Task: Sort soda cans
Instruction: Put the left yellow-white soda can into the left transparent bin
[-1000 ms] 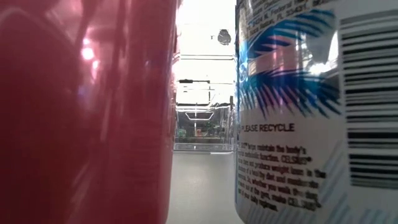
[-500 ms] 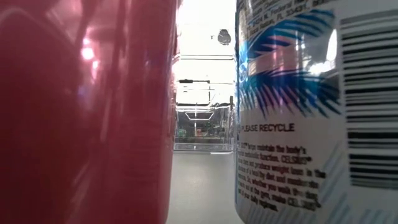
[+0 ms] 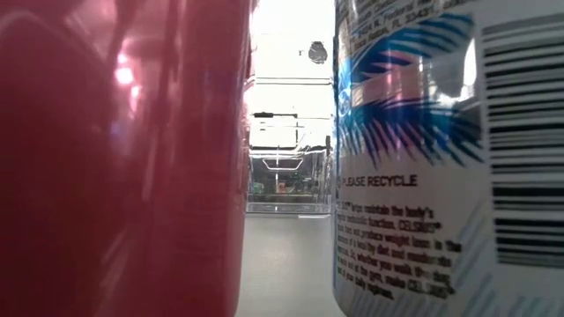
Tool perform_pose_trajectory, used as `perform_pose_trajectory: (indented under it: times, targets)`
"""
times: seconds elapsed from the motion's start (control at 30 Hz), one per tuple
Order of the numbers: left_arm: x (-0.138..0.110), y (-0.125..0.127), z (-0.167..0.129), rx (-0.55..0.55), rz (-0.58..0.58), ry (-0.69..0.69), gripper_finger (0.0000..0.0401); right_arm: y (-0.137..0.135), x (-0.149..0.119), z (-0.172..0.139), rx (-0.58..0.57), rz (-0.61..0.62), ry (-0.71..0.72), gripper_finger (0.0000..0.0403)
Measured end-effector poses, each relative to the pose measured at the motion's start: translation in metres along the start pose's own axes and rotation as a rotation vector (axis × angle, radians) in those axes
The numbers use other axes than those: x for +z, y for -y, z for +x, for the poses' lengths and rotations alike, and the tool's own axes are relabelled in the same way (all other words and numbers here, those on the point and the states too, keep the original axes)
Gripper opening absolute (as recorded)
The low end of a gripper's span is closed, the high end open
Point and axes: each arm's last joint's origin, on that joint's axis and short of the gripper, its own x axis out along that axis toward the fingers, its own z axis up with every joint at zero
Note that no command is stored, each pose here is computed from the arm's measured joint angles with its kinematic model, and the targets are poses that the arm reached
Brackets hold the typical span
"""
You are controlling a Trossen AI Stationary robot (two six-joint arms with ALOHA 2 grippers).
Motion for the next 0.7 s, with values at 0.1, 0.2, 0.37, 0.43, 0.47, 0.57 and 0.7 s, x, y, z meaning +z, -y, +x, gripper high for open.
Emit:
perform_pose_trajectory:
  times: [0.1, 0.2, 0.37, 0.43, 0.47, 0.57, 0.7]
  targets:
    - [-0.003, -0.001, 0.006, 0.000, -0.006, 0.011, 0.0325, 0.000, 0.000, 0.000, 0.000, 0.000, 0.000, 0.0066]
    - [-0.004, -0.001, 0.008, 0.002, -0.007, 0.007, 0.0325, 0.000, 0.000, 0.000, -0.001, 0.000, 0.001, 0.0066]
    - [0.000, -0.001, 0.010, 0.003, -0.018, 0.057, 0.0325, 0.000, 0.000, 0.000, -0.003, 0.001, 0.005, 0.0066]
    - [0.000, -0.001, 0.014, 0.003, -0.018, 0.064, 0.0325, 0.000, 0.000, 0.000, -0.002, 0.002, 0.006, 0.0066]
    - [0.000, -0.002, 0.017, 0.003, -0.018, 0.062, 0.0325, 0.000, 0.001, 0.000, 0.000, 0.003, 0.007, 0.0066]
    - [-0.003, -0.002, 0.023, 0.004, -0.022, 0.047, 0.0325, 0.000, 0.001, 0.000, 0.002, 0.006, 0.008, 0.0066]
    - [-0.001, -0.002, 0.023, 0.004, -0.030, 0.072, 0.0325, 0.000, 0.001, 0.000, 0.003, 0.020, 0.006, 0.0066]
